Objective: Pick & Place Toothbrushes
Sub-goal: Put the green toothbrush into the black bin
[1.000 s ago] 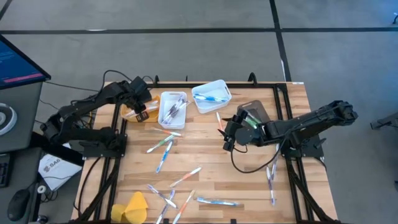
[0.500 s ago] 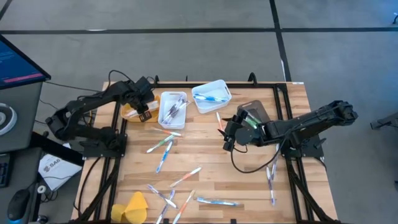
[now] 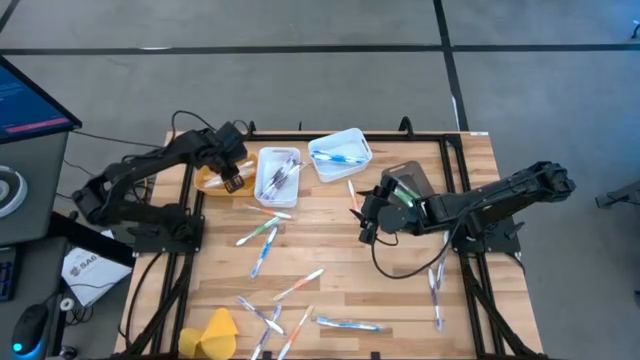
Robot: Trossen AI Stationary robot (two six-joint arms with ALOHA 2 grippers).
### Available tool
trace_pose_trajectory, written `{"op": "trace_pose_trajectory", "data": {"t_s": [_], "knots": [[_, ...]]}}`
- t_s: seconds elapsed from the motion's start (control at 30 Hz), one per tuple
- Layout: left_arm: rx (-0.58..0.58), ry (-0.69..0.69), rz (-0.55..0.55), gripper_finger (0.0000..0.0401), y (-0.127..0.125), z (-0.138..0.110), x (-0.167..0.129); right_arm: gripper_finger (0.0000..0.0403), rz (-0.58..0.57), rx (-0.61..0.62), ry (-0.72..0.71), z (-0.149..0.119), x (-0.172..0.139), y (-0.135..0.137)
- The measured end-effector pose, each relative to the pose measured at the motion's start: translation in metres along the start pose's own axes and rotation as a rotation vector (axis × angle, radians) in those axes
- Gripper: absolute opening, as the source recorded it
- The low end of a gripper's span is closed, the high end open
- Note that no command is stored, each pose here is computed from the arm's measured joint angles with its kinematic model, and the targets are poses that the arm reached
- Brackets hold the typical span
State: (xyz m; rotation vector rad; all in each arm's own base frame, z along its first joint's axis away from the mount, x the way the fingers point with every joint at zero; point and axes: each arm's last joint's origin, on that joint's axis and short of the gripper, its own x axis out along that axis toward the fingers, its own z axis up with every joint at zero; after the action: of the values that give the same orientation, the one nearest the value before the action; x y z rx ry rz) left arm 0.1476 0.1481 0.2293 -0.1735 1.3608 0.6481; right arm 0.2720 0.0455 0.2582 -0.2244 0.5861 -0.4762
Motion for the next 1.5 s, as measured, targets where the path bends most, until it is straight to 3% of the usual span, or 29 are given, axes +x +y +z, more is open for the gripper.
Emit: {"op": "trace_pose_trajectory", "data": {"t_s": [0.27, 0.43, 0.77, 0.97, 1.13, 1.33, 1.5], "knots": [[-0.016, -0.081, 0.003, 0.0088, -0.003, -0.003, -0.015, 0.0225, 0.000, 0.000, 0.000, 0.000, 0.000, 0.000], [-0.188, -0.150, -0.060, 0.0088, -0.010, -0.006, -0.027, 0.0225, 0.000, 0.001, 0.000, 0.000, 0.000, 0.000], [-0.009, -0.172, -0.087, 0.0093, -0.029, -0.014, -0.020, 0.0225, 0.000, 0.017, -0.001, 0.000, 0.000, 0.000], [0.020, -0.172, -0.095, 0.0144, -0.031, -0.015, -0.015, 0.0225, 0.000, 0.019, -0.001, 0.000, 0.000, 0.000], [0.016, -0.188, -0.193, 0.0199, -0.034, -0.015, -0.016, 0.0225, 0.000, 0.019, -0.001, 0.000, 0.000, 0.000], [-0.163, -0.175, -0.408, 0.0243, -0.040, -0.014, -0.017, 0.0225, 0.000, 0.019, -0.001, 0.000, 0.000, 0.000], [-0.115, -0.170, -0.528, 0.0251, -0.052, -0.014, -0.021, 0.0225, 0.000, 0.023, -0.001, 0.000, 0.000, 0.000]]}}
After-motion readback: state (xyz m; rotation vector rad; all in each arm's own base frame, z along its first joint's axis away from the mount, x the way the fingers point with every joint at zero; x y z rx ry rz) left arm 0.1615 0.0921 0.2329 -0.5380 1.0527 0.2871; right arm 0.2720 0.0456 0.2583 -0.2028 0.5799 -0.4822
